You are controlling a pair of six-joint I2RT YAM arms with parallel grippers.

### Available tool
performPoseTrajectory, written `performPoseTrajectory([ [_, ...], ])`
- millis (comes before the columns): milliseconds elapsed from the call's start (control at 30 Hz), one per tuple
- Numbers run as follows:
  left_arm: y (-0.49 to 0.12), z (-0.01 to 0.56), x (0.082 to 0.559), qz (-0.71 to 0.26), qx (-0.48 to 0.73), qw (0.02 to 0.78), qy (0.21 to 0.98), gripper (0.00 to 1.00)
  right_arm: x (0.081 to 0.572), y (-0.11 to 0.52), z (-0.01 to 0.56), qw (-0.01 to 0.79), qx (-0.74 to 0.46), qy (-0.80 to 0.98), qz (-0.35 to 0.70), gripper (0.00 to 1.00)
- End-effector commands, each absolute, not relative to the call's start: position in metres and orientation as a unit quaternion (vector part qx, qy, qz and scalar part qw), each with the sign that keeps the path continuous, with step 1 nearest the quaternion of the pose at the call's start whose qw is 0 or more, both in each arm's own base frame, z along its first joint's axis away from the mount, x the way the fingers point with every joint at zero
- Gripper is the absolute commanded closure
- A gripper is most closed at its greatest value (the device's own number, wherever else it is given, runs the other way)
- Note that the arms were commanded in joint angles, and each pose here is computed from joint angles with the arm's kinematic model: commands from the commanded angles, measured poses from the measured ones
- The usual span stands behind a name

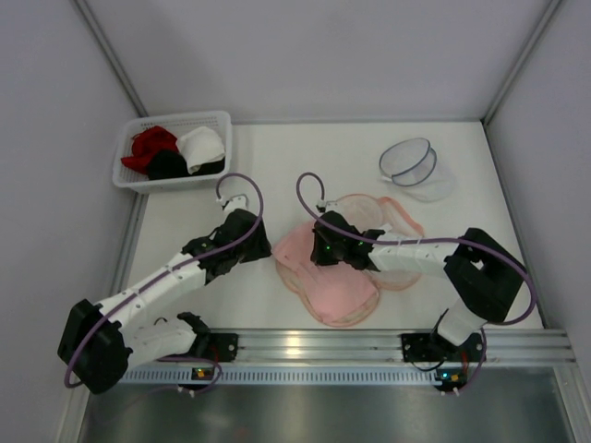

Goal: Place the bra in the laundry bag and zip it closed
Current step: Adjust the bra in the laundry bag.

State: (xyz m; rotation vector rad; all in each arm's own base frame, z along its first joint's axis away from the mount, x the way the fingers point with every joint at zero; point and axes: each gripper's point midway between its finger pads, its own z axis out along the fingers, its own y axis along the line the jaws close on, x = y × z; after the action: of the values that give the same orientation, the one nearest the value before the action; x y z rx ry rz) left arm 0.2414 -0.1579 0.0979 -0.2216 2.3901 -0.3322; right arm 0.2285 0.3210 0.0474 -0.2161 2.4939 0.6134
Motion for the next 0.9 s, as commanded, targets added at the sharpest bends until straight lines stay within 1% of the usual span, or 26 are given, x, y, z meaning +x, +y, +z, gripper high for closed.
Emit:
performPoseTrajectory([
  [0,-0.164,0.112,0.254,-0.143,-0.081,0.375,0.912,0.39,0.248,0.344,0.087,0.334,-0.069,0.901,0.269,1.00],
  [233,-0.167,0.114,0.257,-0.142,-0.065,0.377,0.913,0.39,0.251,0.324,0.112,0.369,-0.064,0.892,0.253,1.00],
  [367,-0.196,0.125,0.255,-0.201,-0.012,0.362,0.910,0.38,0.247,0.313,0.105,0.364,-0.070,0.898,0.237,1.00],
  [467,-0.205,0.129,0.257,-0.215,-0.014,0.365,0.906,0.37,0.243,0.308,0.089,0.347,-0.073,0.907,0.225,1.00],
  [633,-0.216,0.117,0.252,-0.241,-0.060,0.344,0.905,0.37,0.238,0.309,0.076,0.336,-0.067,0.911,0.231,1.00],
  [867,-0.228,0.091,0.249,-0.245,-0.127,0.318,0.907,0.39,0.237,0.306,0.079,0.341,-0.063,0.908,0.235,1.00],
])
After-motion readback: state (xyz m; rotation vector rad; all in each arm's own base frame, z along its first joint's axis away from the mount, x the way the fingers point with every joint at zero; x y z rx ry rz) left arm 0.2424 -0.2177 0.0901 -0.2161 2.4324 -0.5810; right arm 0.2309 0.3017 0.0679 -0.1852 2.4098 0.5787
